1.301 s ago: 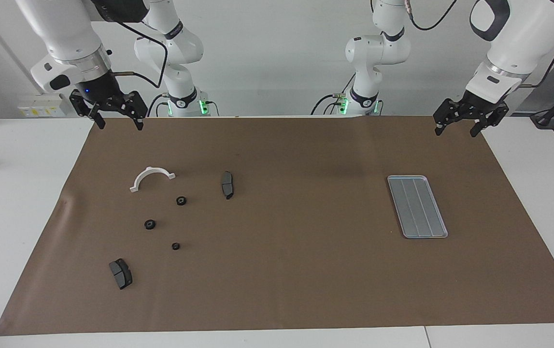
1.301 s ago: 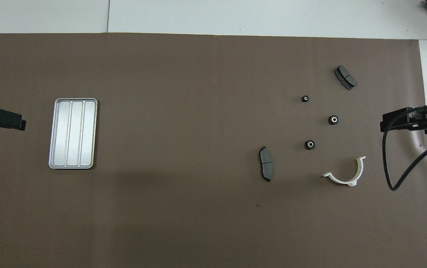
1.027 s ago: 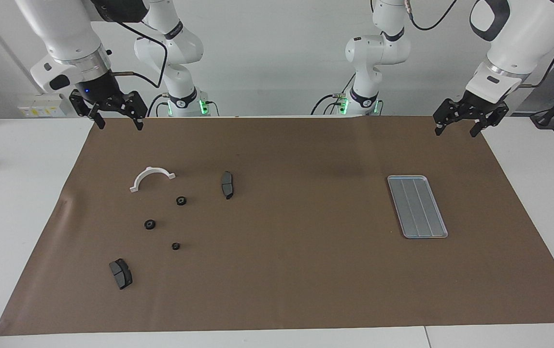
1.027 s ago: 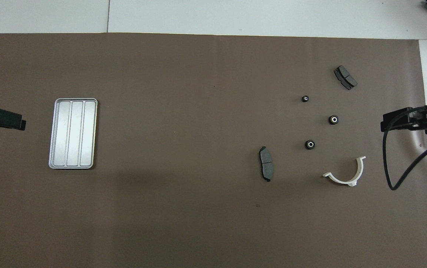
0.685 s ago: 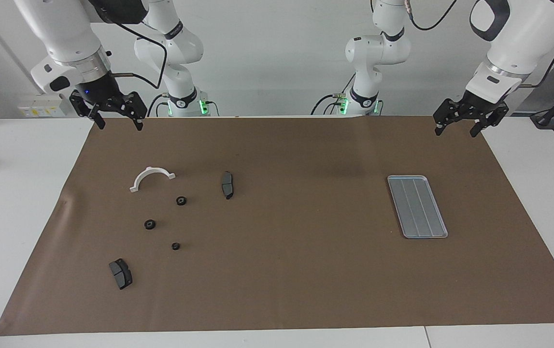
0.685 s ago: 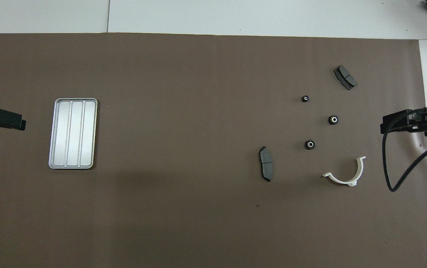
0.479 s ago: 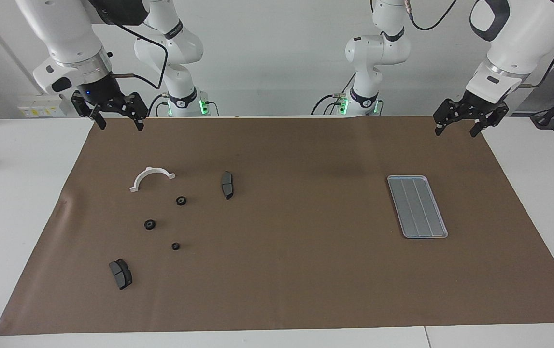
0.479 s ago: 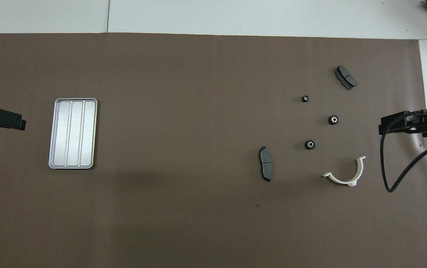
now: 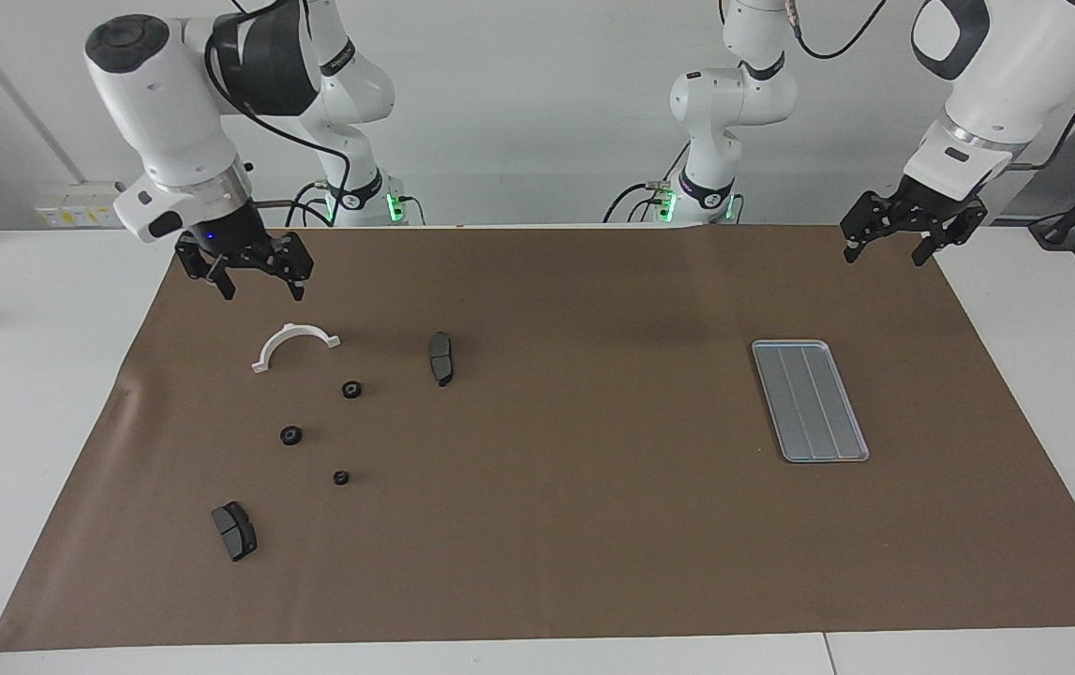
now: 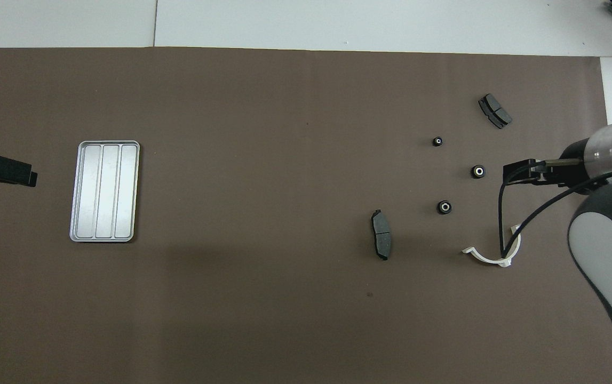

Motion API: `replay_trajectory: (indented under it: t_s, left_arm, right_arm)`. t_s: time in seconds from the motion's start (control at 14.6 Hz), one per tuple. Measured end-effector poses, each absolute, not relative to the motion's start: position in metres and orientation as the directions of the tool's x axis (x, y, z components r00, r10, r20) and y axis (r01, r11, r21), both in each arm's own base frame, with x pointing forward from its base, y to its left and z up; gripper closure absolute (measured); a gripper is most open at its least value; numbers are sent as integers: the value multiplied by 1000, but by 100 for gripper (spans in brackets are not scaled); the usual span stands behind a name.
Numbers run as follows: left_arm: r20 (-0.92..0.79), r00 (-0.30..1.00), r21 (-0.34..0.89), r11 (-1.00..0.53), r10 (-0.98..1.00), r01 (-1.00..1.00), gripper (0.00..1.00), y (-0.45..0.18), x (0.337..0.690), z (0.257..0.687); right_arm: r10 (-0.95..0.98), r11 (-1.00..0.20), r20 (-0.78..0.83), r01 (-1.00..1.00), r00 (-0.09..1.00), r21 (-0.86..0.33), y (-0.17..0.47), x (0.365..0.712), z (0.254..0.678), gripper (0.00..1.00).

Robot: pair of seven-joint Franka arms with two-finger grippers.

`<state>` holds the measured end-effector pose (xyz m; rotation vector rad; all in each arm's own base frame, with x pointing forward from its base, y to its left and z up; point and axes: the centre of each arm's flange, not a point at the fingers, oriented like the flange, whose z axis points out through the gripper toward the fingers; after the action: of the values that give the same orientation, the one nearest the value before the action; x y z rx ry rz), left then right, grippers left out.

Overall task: Pick bearing gear from pile to tray
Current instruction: 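Reach the right gripper to a small black bearing and grasp it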

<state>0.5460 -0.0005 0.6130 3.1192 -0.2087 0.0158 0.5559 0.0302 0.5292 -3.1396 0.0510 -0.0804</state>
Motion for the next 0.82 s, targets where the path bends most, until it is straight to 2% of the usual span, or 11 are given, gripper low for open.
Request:
replay_trajectory:
  t_s: [0.41,0.62,0.82]
  left_arm:
    - [11,991,15,-991,-133,-133,0,-1,546,613]
    - [11,991,15,-991,-133,-133,0,-1,546,613]
    - [11,991,15,-991,-133,-133,0,-1,546,613]
  right_arm:
    - [12,-1000,62,13,998,-11,62,578,397,0]
    - [33,-999,77,34,996,-11,69,564,341,0]
    - [67,-998,95,68,993,-9,67,549,308,0]
